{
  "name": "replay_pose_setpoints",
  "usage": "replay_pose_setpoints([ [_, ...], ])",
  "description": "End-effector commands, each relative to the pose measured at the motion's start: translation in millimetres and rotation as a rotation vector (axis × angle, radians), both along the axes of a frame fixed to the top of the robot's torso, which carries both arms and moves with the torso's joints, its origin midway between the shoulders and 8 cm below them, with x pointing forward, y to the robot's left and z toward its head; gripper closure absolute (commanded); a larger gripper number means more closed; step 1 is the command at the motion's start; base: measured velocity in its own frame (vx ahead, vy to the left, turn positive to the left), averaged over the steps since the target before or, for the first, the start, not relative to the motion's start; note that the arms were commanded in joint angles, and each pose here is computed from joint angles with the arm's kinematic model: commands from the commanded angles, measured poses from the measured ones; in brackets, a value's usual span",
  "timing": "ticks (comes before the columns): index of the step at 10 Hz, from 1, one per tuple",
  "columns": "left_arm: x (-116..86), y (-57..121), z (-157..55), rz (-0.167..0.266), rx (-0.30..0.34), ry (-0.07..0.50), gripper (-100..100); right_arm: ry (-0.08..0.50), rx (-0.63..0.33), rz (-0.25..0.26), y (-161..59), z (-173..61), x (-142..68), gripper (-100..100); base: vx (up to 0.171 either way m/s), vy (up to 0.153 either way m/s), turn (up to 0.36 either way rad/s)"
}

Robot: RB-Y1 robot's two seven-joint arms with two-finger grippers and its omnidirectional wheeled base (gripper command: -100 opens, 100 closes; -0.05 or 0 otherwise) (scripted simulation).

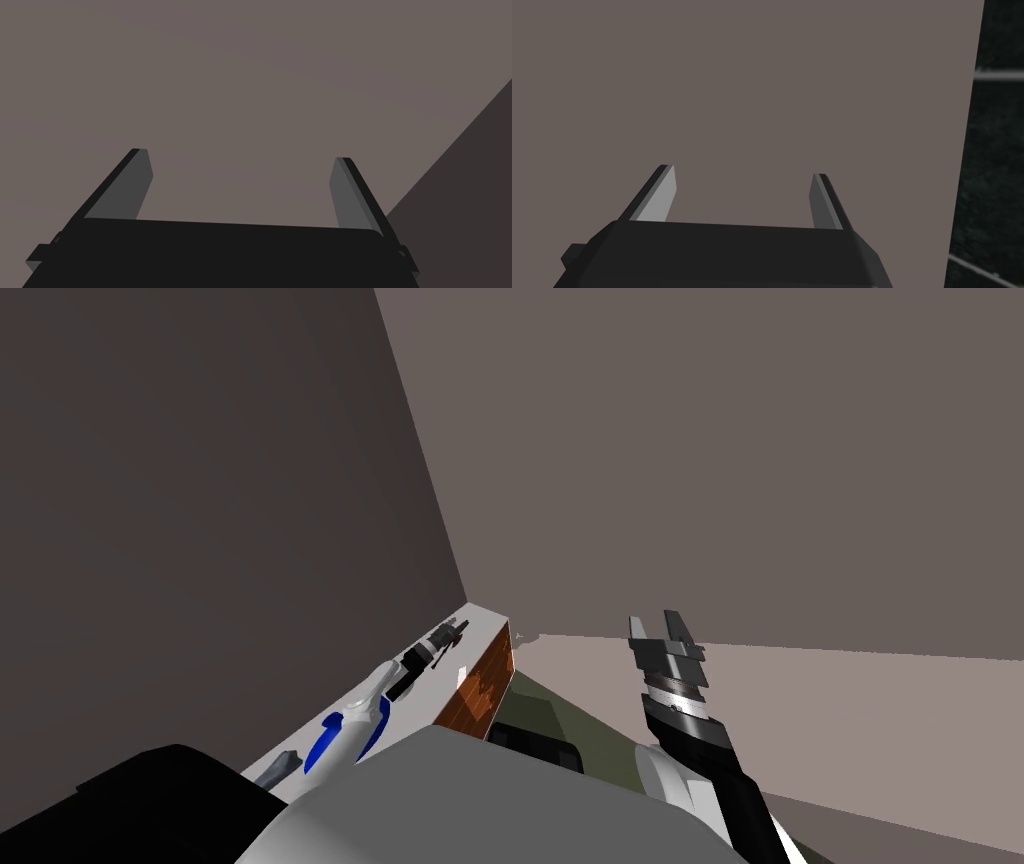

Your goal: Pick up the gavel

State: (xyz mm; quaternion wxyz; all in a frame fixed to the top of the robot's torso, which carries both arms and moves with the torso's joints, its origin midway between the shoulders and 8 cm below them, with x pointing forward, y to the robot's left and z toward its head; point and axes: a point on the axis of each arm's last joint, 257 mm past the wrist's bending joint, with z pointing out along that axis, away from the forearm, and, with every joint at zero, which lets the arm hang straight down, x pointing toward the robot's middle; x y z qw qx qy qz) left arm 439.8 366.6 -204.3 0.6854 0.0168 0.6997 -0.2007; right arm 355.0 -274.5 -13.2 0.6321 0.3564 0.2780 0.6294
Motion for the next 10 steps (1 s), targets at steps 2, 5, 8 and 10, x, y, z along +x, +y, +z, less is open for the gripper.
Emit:
replay_pose_setpoints([
  [2, -1, 24.5, -22, 0.028, 0.061, 0.06, -100, 0.0, 0.0, 0.0, 0, 0, 0, 0, -0.045, 0.029, -0.156],
  [5, -4, 48.0, -43, 0.056, 0.105, 0.118, -100, 0.0, 0.0, 0.0, 0, 0, 0, 0, -0.03, 0.02, -0.129],
  [8, -7, 70.6, -61, 0.083, 0.147, 0.172, -100, 0.0, 0.0, 0.0, 0, 0, 0, 0, -0.035, 0.032, -0.113],
  [10, -12, 93.2, -79, 0.111, 0.183, 0.226, -100, 0.0, 0.0, 0.0, 0, 0, 0, 0, -0.038, 0.017, -0.198],
])
